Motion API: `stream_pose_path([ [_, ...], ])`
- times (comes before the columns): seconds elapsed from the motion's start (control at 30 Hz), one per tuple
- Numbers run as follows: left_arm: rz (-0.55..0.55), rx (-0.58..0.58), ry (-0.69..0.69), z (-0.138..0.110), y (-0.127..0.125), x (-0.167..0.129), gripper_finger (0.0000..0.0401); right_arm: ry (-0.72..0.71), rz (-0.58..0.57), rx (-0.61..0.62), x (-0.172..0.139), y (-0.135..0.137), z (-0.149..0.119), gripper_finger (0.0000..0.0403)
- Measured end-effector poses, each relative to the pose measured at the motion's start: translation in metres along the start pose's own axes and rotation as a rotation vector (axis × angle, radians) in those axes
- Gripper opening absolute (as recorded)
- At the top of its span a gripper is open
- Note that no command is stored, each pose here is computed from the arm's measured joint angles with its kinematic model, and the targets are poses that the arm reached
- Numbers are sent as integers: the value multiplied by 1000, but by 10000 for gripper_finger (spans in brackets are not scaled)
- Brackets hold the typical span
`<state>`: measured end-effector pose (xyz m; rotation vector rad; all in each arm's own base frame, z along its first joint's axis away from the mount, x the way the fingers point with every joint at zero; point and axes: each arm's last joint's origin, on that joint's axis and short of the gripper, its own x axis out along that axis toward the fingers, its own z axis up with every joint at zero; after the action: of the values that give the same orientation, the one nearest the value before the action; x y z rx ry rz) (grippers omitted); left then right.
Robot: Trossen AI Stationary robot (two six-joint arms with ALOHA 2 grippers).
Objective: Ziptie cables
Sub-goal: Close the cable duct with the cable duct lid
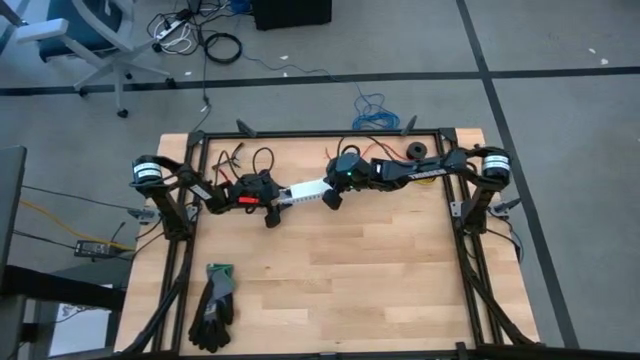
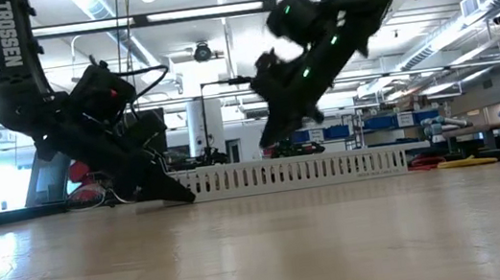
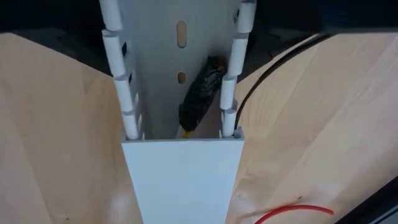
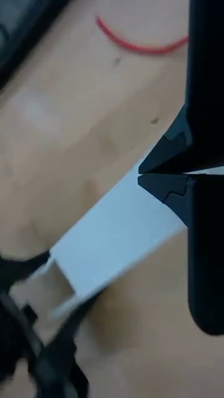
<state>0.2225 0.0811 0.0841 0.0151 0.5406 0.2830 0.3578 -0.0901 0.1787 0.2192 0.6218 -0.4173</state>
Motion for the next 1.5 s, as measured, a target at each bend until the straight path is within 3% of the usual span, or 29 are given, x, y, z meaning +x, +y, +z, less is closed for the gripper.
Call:
stream_pose_path([
  [0.1,2,2,-3,0,0,0,253,16,58,38,32,1,-4,0],
  [0.2,4,1,-7,0,0,0,253,39,221,37,72,12,6,0],
  [0.3,4,2,-7,0,0,0,254,38,375,-22,103,25,19,0],
  [0.37,7,1,-6,0,0,0,254,8,408,-73,110,35,28,0],
  [0.57,3,0,-6,0,0,0,257,-72,321,-240,78,54,53,0],
  [0.77,8,4,1,0,0,0,289,-53,321,-278,49,61,66,0],
  [1.0,12,8,-10,1,1,-1,307,-19,216,-284,42,59,66,0],
  [1.23,93,9,-20,-3,2,-18,307,29,200,-281,41,53,63,0],
  [1.5,77,4,-57,-9,0,-40,307,16,179,-190,36,33,41,0],
])
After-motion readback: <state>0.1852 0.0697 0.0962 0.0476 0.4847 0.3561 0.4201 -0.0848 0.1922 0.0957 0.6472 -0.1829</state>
